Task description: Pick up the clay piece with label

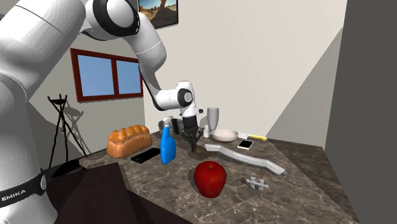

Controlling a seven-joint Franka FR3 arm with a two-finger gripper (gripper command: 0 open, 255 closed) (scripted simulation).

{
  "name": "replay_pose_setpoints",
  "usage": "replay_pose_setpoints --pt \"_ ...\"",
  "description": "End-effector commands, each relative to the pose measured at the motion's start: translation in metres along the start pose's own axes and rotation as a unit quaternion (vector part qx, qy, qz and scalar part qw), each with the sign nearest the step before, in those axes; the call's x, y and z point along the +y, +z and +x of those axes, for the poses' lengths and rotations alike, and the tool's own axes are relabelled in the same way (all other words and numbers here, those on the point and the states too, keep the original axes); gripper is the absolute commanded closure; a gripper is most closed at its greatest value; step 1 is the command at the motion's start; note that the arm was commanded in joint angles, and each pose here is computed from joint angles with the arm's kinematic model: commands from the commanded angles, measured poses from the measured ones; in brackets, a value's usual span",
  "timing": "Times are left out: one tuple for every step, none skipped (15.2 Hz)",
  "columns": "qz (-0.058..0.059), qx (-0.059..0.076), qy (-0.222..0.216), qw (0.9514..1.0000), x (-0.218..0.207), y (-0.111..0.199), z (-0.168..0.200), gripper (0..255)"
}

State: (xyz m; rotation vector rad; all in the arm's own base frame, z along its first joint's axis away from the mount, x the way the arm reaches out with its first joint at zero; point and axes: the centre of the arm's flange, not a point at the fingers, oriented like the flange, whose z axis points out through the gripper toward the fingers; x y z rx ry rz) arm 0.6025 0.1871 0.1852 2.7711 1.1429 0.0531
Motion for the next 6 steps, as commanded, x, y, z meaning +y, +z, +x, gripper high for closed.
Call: replay_pose_setpoints --pt "0.0 0.0 0.0 1.0 0.002 -0.011 -0.001 255" --pt "0.0 0.0 0.0 1.0 0.003 -0.016 -0.001 255" --pt "0.0 0.0 0.0 1.0 0.003 -0.021 -0.001 255" --pt "0.0 0.0 0.0 1.0 0.004 -0.026 -0.001 255" --pt "0.0 0.0 0.0 1.0 0.004 -0.027 -0.001 255" --pt "0.0 0.0 0.0 1.0 0.004 -0.027 -0.001 255"
